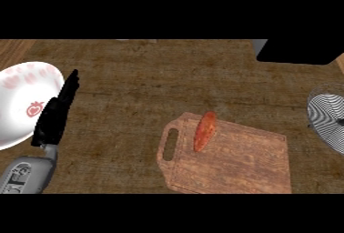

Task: Pick the tomato from the cutting board and place it in the tiered basket

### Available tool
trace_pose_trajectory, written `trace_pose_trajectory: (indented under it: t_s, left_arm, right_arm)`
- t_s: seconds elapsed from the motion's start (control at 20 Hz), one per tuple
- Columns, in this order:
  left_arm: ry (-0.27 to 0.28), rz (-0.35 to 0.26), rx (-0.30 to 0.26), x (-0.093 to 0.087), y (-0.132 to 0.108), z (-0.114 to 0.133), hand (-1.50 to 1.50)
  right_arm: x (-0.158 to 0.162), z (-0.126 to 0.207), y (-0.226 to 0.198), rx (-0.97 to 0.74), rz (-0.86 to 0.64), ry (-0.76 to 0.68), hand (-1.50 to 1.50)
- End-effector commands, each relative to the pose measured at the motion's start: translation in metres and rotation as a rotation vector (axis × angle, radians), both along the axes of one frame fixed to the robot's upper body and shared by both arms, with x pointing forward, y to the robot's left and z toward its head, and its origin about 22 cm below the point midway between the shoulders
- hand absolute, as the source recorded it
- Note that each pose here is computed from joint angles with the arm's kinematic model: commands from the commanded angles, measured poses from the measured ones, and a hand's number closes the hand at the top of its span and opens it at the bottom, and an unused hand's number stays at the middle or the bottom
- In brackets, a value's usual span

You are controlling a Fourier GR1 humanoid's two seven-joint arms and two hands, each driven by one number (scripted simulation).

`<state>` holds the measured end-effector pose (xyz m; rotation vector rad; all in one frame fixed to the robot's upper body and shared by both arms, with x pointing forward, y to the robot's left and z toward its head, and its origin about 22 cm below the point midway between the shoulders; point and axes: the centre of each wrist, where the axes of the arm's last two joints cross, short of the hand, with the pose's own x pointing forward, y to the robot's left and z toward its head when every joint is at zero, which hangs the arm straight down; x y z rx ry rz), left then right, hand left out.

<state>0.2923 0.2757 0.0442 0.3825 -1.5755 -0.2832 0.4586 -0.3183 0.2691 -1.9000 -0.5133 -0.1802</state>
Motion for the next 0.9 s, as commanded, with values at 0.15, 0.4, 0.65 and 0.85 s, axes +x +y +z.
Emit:
trace_pose_trajectory:
  t_s: [0.15,0.4,0.65,0.85]
  left_arm:
    - [0.01,0.033,0.001,0.002,0.005,-0.001,0.0]
    - [0.024,0.039,-0.008,-0.004,0.005,-0.018,0.0]
    - [0.031,0.058,0.006,-0.016,0.016,-0.011,0.0]
    - [0.036,0.082,0.008,-0.006,0.021,0.0,0.0]
  right_arm:
    - [-0.003,-0.008,-0.031,-0.005,-0.307,0.225,1.5]
    - [-0.009,0.001,-0.048,0.006,-0.338,0.244,1.5]
    - [-0.012,-0.027,-0.051,0.043,-0.245,0.249,1.5]
    - [-0.013,-0.035,-0.049,0.137,-0.213,0.225,1.5]
